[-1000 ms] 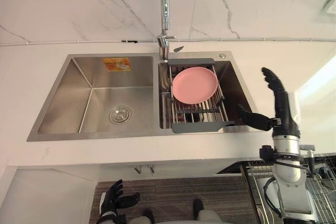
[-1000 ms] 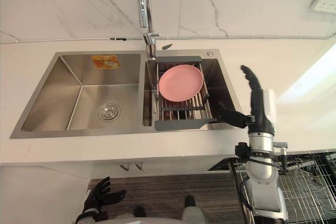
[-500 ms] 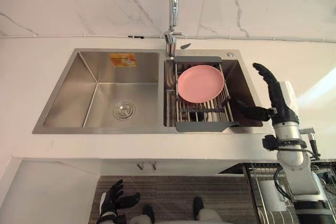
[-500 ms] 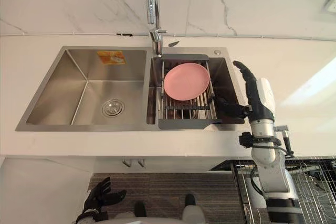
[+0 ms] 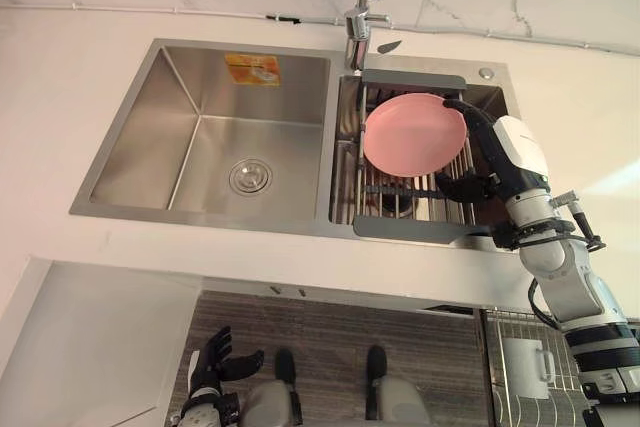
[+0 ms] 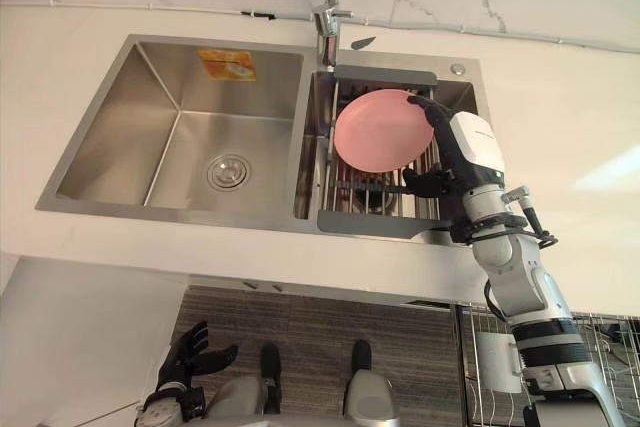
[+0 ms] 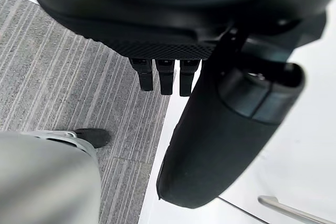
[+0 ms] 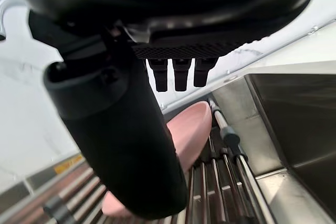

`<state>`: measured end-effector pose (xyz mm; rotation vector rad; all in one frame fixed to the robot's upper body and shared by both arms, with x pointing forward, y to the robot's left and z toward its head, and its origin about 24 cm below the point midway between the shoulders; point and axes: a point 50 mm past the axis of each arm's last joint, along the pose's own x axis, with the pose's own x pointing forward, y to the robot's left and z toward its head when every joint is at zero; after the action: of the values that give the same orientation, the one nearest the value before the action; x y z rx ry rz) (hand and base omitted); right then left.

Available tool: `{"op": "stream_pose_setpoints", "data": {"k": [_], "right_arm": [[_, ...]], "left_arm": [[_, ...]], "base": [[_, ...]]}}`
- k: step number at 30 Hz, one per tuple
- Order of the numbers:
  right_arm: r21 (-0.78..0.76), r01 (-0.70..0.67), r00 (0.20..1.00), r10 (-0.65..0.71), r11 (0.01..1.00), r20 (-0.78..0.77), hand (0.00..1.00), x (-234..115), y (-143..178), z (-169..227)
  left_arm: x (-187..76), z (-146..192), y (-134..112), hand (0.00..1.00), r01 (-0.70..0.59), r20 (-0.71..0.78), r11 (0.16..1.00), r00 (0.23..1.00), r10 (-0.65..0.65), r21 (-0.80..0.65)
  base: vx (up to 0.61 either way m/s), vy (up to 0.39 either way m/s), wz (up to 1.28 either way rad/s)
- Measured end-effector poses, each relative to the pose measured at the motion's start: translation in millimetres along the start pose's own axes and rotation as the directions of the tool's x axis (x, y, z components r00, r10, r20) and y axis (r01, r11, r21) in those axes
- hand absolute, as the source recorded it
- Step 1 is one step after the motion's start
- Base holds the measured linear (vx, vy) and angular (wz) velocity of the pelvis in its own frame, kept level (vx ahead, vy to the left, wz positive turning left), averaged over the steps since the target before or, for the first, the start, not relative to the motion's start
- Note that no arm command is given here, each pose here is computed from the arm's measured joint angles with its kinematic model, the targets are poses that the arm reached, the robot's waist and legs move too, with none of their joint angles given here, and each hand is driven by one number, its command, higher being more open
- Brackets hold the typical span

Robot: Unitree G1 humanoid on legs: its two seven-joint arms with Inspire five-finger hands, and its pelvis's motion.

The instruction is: Walk over to the sink, pick up the cup, carry it to the dishwasher, place the cup inside the dishwasher, then close the dishwasher door

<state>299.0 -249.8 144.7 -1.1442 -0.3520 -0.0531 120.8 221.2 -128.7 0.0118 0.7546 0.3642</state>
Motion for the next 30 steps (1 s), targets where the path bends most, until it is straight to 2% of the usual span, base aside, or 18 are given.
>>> {"op": "stream_pose_setpoints", "data": {"k": [9, 10, 20, 24, 30], "right_arm": [[-0.144, 0.004, 1.0, 0.001, 0.99, 0.03, 0.9, 14, -1, 6], [-0.151, 0.019, 0.999, -0.014, 0.988, 0.038, 0.3, 17, -4, 8], [-0.256, 0.071, 0.996, -0.057, 0.964, 0.062, 0.3, 27, -12, 12], [-0.262, 0.094, 0.989, -0.06, 0.96, 0.134, 0.3, 34, -11, 25], [-0.277, 0.097, 0.99, -0.062, 0.956, 0.13, 0.3, 37, -14, 25]], "left_arm": [[4, 10, -4, 0.9, 0.003, 0.033, 1.0, 0.999, -0.003, -0.014], [5, 13, -4, 0.9, 0.002, 0.041, 1.0, 0.999, -0.001, -0.016], [7, 18, -7, 0.9, 0.006, 0.056, 1.0, 0.998, -0.004, -0.03], [8, 20, -8, 0.9, 0.008, 0.062, 0.999, 0.998, -0.006, -0.032], [8, 20, -8, 0.9, 0.006, 0.06, 0.999, 0.998, -0.003, -0.048]], "base": [[-0.07, 0.0, 0.02], [-0.07, 0.001, -0.01], [-0.01, 0.001, 0.0], [-0.02, -0.001, 0.01], [-0.01, 0.002, 0.03]]}}
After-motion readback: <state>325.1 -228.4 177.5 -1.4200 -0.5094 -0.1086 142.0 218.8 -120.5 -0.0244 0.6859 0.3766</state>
